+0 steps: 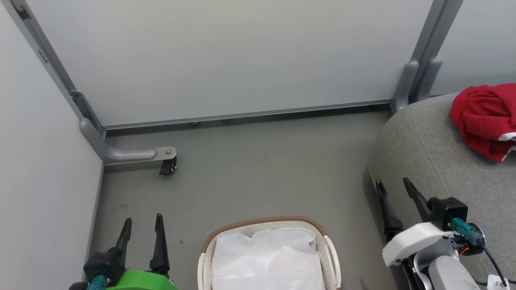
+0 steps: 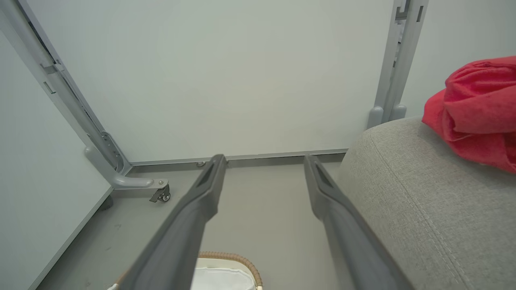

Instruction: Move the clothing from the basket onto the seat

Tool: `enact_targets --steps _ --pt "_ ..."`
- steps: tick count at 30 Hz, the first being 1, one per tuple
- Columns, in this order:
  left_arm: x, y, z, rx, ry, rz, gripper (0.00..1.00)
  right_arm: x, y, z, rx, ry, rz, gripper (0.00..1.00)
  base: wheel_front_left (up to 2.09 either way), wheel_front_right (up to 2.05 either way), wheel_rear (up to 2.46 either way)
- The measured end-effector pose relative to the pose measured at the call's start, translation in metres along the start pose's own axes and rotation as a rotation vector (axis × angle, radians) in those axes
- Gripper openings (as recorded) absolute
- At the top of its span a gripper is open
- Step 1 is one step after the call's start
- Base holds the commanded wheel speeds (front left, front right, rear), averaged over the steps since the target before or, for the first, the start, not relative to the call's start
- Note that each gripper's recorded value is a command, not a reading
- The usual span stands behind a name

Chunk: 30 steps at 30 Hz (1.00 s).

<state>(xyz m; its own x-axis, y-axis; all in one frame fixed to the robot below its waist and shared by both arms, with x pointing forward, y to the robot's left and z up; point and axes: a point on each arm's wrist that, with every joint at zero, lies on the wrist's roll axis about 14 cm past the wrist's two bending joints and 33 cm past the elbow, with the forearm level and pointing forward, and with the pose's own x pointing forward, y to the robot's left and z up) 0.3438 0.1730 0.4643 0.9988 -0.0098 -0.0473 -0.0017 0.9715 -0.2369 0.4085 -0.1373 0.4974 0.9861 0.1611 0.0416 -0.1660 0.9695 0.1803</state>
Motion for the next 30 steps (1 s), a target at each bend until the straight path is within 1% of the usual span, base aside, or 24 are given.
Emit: enact_targets --steps 6,23,24,30 --pt "-0.002 -0.003 0.002 -0.014 -0.008 -0.005 1.0 -0.009 0.007 -0.008 -0.001 0.02 0.02 1.0 0.0 0.0 0.0" --pt "-0.003 -0.008 -0.001 -0.021 0.002 -0.019 1.0 -0.01 0.011 -0.004 -0.009 0.011 0.033 1.0 0.0 0.0 0.0" --pt "-0.003 -0.007 -0.001 -0.021 0.002 -0.017 0.0 -0.01 0.011 -0.004 -0.009 0.009 0.033 0.0 0.0 0.0 0.0" --pt "-0.007 -0.004 -0.017 -0.033 0.055 -0.002 0.0 -0.021 0.008 -0.027 0.018 0.084 0.01 0.0 0.0 0.0 0.0"
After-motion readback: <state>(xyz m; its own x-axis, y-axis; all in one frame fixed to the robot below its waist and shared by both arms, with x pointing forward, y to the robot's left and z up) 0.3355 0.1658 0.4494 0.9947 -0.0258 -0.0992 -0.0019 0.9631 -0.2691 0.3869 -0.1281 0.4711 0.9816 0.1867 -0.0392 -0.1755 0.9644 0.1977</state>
